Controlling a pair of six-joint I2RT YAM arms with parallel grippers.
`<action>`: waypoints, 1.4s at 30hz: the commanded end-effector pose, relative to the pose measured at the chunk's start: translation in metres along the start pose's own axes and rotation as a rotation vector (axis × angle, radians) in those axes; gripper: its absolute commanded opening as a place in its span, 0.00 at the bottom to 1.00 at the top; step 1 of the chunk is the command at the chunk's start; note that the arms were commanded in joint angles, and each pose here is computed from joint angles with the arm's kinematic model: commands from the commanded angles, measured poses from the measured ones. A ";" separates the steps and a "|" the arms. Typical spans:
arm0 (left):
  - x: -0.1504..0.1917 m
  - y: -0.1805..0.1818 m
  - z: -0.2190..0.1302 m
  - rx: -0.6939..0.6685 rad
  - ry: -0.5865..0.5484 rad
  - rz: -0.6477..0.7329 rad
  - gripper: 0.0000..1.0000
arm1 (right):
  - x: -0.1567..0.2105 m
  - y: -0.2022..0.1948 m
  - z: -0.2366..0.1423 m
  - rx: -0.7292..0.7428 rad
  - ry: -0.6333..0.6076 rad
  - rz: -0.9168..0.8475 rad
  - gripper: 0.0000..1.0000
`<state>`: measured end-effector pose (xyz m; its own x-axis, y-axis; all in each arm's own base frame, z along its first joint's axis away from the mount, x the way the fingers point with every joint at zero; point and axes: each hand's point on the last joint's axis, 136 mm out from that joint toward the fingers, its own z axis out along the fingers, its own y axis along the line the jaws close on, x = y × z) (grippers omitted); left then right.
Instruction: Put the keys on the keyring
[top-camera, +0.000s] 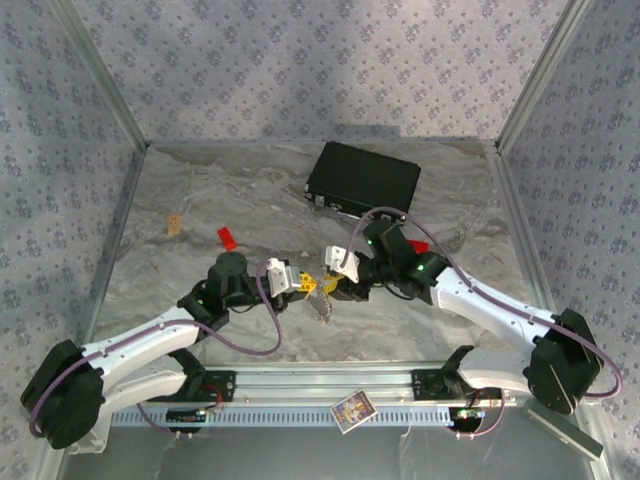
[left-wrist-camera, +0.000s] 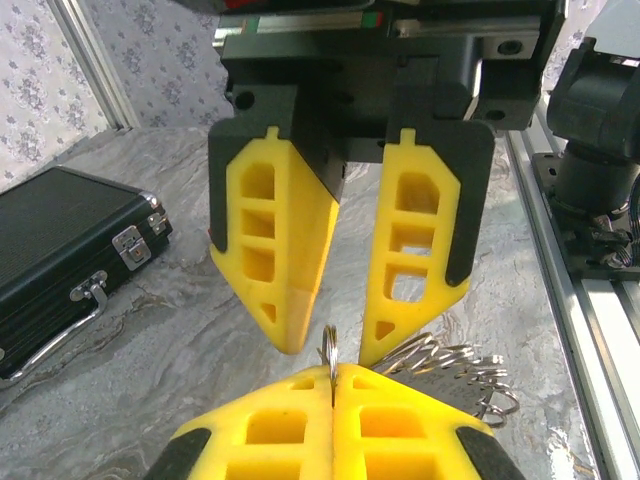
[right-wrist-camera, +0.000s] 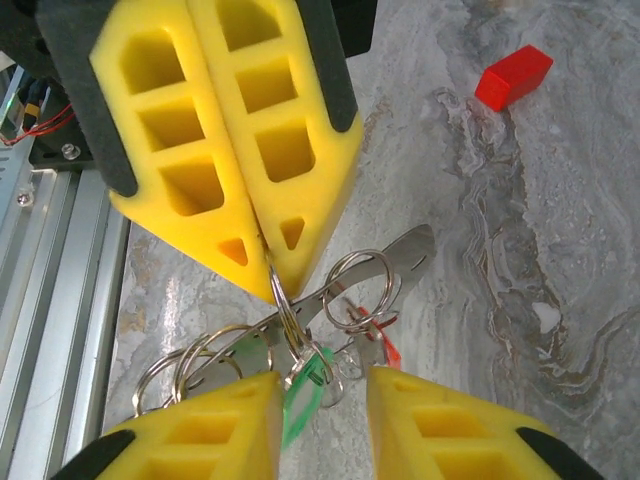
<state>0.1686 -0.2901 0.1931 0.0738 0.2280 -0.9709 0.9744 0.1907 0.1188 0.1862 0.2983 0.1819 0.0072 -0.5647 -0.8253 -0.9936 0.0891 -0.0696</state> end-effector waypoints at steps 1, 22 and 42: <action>-0.017 -0.003 0.001 0.024 -0.065 0.035 0.00 | -0.013 0.006 -0.009 -0.008 -0.055 -0.015 0.31; -0.019 0.000 -0.001 0.004 -0.050 0.031 0.08 | -0.027 0.006 -0.002 -0.037 -0.077 -0.020 0.00; -0.004 0.002 -0.004 0.008 0.123 0.071 0.17 | -0.040 0.013 0.000 -0.032 0.090 -0.196 0.00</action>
<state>0.1697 -0.2846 0.1889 0.0842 0.3594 -0.9294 0.9721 0.1754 0.1559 0.1755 0.3146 0.1944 0.1515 -0.6784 -0.7189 -0.9834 -0.0302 -0.1788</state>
